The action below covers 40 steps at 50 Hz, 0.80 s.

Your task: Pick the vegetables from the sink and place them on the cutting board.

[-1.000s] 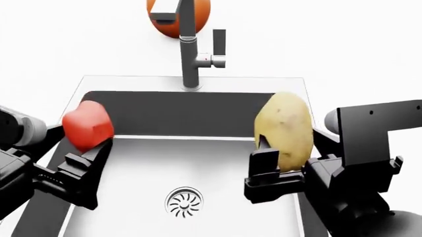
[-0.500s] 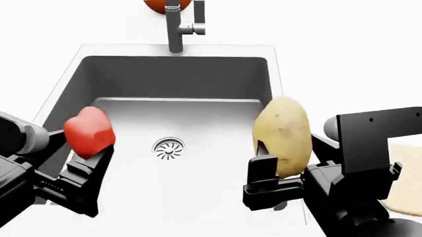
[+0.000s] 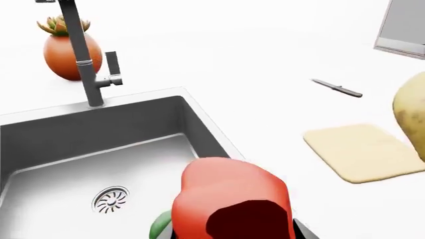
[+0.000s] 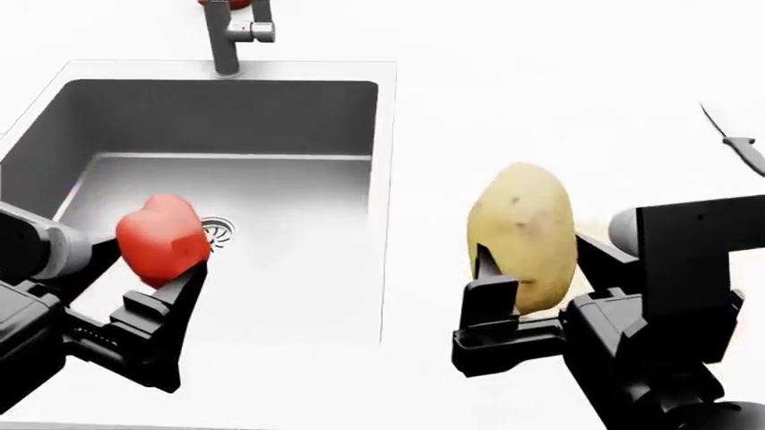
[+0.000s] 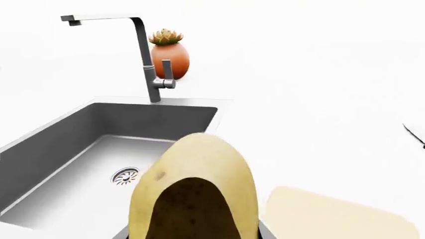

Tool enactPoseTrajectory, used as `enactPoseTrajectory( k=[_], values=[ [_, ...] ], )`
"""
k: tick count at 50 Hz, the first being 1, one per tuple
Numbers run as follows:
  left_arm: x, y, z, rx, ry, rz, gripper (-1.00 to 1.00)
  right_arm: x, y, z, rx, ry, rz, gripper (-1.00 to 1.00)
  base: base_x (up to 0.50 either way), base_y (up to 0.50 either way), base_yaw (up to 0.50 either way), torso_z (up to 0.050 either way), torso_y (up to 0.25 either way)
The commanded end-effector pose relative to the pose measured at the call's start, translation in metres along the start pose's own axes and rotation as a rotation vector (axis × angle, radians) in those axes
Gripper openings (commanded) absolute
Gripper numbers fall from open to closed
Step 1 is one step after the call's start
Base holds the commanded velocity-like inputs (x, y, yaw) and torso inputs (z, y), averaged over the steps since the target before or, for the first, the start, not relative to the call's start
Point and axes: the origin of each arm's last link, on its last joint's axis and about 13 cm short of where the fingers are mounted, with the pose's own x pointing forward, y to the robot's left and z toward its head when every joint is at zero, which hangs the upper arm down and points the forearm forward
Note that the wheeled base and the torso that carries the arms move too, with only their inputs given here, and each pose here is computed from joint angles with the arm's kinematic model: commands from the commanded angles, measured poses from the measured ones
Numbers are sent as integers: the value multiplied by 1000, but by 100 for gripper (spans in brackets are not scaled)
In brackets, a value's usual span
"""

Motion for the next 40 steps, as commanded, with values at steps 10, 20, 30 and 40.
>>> enactPoseTrajectory(
  k=[10, 20, 30, 40],
  values=[
    [0, 2, 0, -19, -13, 13, -100, 1, -3, -4, -19, 0, 16, -100, 0, -500, 0, 0, 0],
    [1, 3, 2, -14, -22, 22, -100, 5, -3, 2, -38, 4, 21, -100, 0, -500, 0, 0, 0],
    [3, 3, 3, -10, -24, 29, -100, 12, -3, -4, -41, 26, 30, -100, 69, -417, 0, 0, 0],
    [2, 7, 3, -9, -29, 37, -100, 19, 0, -6, -58, 52, 40, -100, 182, -126, 0, 0, 1]
  ],
)
